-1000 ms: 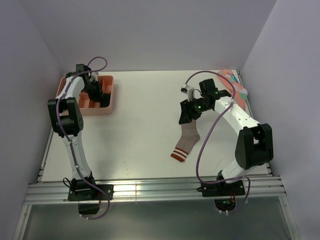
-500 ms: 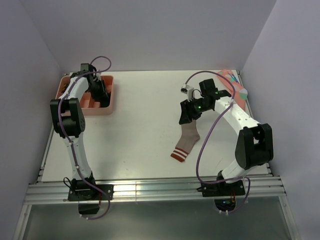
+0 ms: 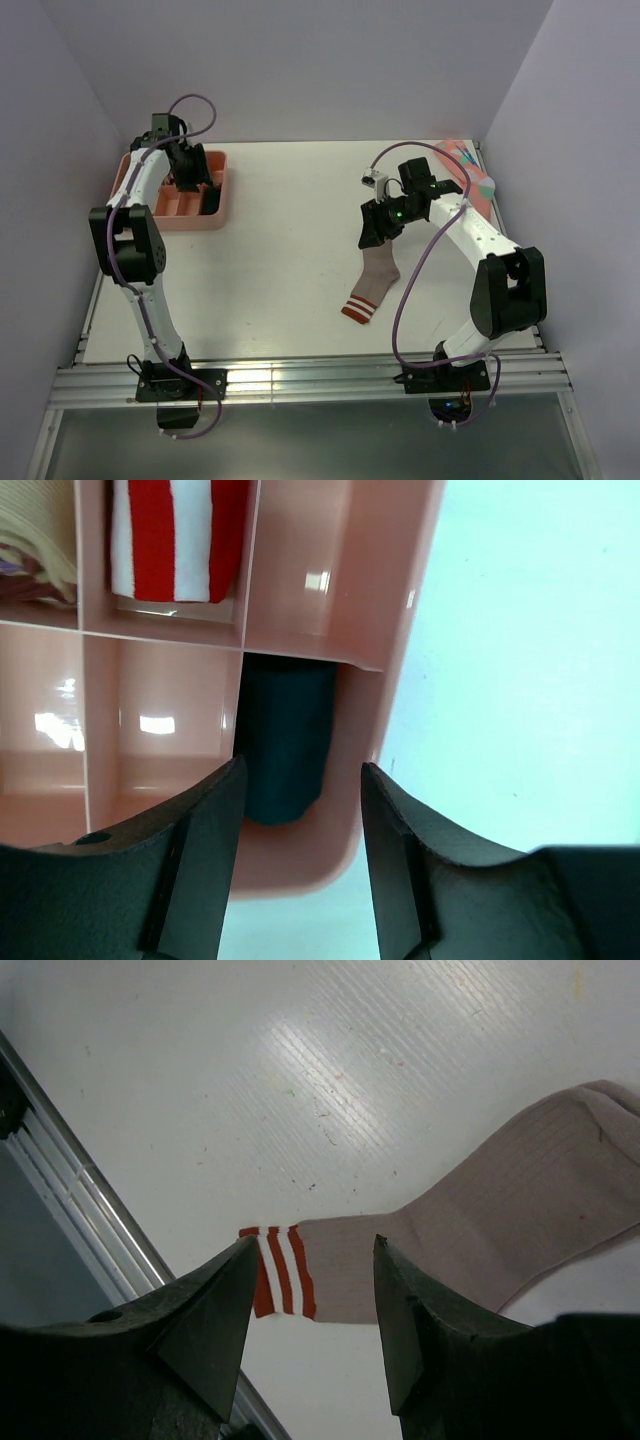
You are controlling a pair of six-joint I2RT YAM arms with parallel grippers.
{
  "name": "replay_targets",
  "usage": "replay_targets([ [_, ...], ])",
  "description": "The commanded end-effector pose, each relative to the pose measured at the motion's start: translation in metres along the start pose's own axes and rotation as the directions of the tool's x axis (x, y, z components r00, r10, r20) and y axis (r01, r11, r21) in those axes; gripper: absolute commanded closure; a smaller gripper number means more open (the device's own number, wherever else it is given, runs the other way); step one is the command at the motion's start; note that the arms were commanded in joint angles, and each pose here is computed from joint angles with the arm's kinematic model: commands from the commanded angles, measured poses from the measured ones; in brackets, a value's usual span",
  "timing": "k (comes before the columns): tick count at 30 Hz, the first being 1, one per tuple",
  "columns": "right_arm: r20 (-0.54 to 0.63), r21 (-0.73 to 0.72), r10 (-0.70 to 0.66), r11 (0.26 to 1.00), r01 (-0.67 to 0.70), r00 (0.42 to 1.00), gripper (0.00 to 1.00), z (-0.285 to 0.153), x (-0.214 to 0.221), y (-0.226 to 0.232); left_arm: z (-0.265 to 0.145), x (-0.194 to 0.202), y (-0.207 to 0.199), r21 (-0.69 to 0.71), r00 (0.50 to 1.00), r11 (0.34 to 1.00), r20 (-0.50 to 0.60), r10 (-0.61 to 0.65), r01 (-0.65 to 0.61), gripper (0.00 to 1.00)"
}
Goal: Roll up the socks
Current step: Place the sock in the storage box, then roll the sock at the center of the board.
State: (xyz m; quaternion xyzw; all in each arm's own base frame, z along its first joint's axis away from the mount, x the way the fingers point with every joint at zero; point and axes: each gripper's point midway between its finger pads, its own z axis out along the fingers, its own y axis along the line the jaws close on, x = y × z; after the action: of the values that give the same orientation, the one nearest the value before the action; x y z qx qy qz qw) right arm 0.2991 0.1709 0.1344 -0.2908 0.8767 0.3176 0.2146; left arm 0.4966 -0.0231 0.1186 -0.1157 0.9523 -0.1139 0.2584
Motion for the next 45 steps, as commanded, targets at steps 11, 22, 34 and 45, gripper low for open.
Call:
replay_targets([
  [11,-0.139,0.250,-0.232,0.932,0.261,0.963,0.43,-0.027,0.043,-0.017,-0.120,-0.016,-0.081,0.173,0.944,0.985,0.327,-0.043,-0.015,0.46],
  [22,-0.238,0.189,-0.455,0.845,0.501,0.858,0.42,0.015,0.102,0.045,-0.178,0.072,-0.138,0.387,0.890,0.922,0.417,-0.183,0.008,0.45],
  [34,-0.297,0.224,-0.420,0.842,0.490,0.858,0.44,0.055,0.108,0.060,-0.209,0.080,-0.140,0.417,0.871,0.909,0.455,-0.186,-0.023,0.44],
  [45,-0.375,0.215,-0.370,0.857,0.468,0.850,0.44,0.080,0.116,0.064,-0.220,0.073,-0.144,0.405,0.867,0.912,0.476,-0.145,-0.070,0.43],
])
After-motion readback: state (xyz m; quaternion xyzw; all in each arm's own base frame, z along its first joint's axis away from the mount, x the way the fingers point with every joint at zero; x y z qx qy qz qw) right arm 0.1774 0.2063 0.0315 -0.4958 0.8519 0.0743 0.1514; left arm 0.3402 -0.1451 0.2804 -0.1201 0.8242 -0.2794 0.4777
